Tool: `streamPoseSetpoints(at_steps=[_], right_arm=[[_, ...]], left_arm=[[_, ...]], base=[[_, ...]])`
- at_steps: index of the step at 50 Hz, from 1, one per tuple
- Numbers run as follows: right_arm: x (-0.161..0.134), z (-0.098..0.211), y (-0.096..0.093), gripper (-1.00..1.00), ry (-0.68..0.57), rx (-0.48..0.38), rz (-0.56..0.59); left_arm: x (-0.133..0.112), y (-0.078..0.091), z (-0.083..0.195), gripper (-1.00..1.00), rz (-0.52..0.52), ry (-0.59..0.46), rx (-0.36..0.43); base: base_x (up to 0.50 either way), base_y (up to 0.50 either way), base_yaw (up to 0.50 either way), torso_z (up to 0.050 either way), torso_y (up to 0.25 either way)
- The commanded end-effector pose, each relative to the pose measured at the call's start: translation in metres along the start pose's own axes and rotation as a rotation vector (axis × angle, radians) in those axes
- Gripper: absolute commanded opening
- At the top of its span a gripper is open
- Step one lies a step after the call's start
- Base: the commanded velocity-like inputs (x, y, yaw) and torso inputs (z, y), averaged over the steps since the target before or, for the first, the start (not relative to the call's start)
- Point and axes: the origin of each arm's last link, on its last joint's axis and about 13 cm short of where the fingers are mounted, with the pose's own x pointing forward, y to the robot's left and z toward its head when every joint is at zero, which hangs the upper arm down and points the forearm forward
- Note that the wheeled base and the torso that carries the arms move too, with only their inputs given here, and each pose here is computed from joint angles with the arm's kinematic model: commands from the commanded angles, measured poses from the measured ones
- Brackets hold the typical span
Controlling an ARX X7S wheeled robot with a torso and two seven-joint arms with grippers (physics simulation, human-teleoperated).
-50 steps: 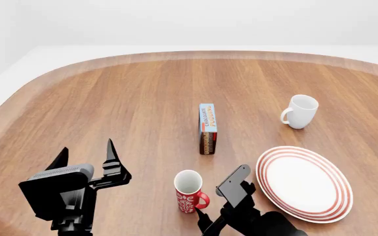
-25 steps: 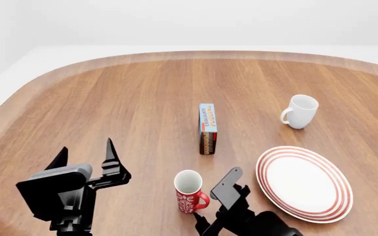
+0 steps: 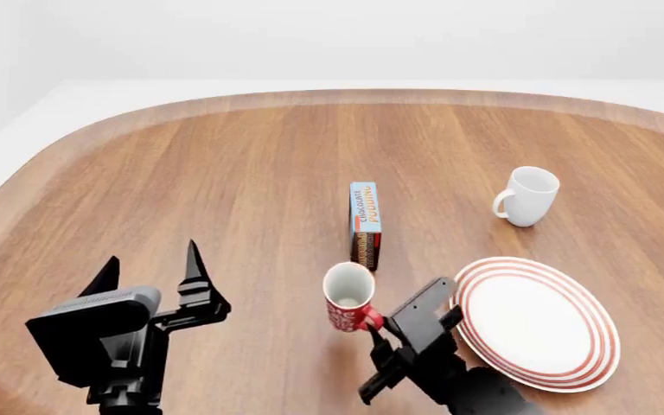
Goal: Pick up the red mug and put it on the plate
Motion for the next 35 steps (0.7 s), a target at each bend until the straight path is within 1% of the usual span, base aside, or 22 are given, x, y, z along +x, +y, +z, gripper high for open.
streamPoseSetpoints(at_steps=[1, 2, 4, 5, 8, 10, 13, 14, 16, 19, 21, 22, 27, 28, 31, 35], right_arm=[[-0.013, 0.014, -0.008, -1.00, -0.242, -0.011, -0.160], [-0.016, 0.017, -0.007, -1.00, -0.281, -0.030, -0.173], [-0.020, 0.020, -0.007, -1.00, -0.317, -0.045, -0.190], [-0.023, 0.021, -0.008, -1.00, -0.335, -0.049, -0.192], [-0.037, 0.029, -0.009, -1.00, -0.429, -0.043, -0.244], [-0.043, 0.032, -0.010, -1.00, -0.446, -0.049, -0.274], [-0.051, 0.034, -0.013, -1.00, -0.464, -0.072, -0.359], [-0.056, 0.035, -0.015, -1.00, -0.490, -0.058, -0.398], [-0.062, 0.036, -0.016, -1.00, -0.507, -0.058, -0.446], [-0.072, 0.036, -0.020, -1.00, -0.530, -0.033, -0.527], [-0.077, 0.036, -0.022, -1.00, -0.527, -0.045, -0.596], [-0.079, 0.036, -0.022, -1.00, -0.536, -0.043, -0.613], [-0.090, 0.037, -0.027, -1.00, -0.539, 0.017, -0.717], [-0.094, 0.036, -0.029, -1.00, -0.527, 0.041, -0.767], [-0.101, 0.034, -0.032, -1.00, -0.518, 0.113, -0.819], [-0.109, 0.029, -0.035, -1.00, -0.460, 0.160, -0.892]], left_arm=[[0.000, 0.000, 0.001, 1.00, -0.002, -0.002, -0.002], [0.001, 0.000, 0.002, 1.00, -0.001, -0.003, -0.002], [0.001, 0.000, 0.002, 1.00, -0.001, -0.004, -0.002], [0.000, 0.000, 0.002, 1.00, -0.002, -0.003, -0.003], [0.000, 0.000, 0.002, 1.00, -0.004, -0.004, -0.003], [0.000, 0.000, 0.003, 1.00, -0.004, -0.005, -0.004], [0.000, 0.000, 0.004, 1.00, -0.003, -0.007, -0.006], [-0.001, 0.000, 0.005, 1.00, -0.005, -0.010, -0.007], [-0.001, 0.000, 0.006, 1.00, -0.006, -0.011, -0.008], [-0.001, 0.000, 0.006, 1.00, -0.005, -0.012, -0.009], [-0.001, 0.000, 0.006, 1.00, -0.004, -0.012, -0.009], [-0.001, 0.000, 0.006, 1.00, -0.005, -0.013, -0.009], [0.000, -0.001, 0.007, 1.00, -0.005, -0.015, -0.011], [0.000, -0.001, 0.007, 1.00, -0.006, -0.016, -0.011], [0.001, -0.001, 0.007, 1.00, -0.006, -0.015, -0.012], [0.001, -0.001, 0.008, 1.00, -0.004, -0.018, -0.013]], base=[[0.00, 0.00, 0.00, 0.000, 0.000], [0.00, 0.00, 0.00, 0.000, 0.000], [0.00, 0.00, 0.00, 0.000, 0.008], [0.00, 0.00, 0.00, 0.000, 0.000], [0.00, 0.00, 0.00, 0.000, 0.000], [0.00, 0.00, 0.00, 0.000, 0.000], [0.00, 0.00, 0.00, 0.000, 0.000], [0.00, 0.00, 0.00, 0.000, 0.000], [0.00, 0.00, 0.00, 0.000, 0.000], [0.00, 0.00, 0.00, 0.000, 0.000], [0.00, 0.00, 0.00, 0.000, 0.000], [0.00, 0.00, 0.00, 0.000, 0.000], [0.00, 0.00, 0.00, 0.000, 0.000], [0.00, 0.00, 0.00, 0.000, 0.000], [0.00, 0.00, 0.00, 0.000, 0.000], [0.00, 0.00, 0.00, 0.000, 0.000]])
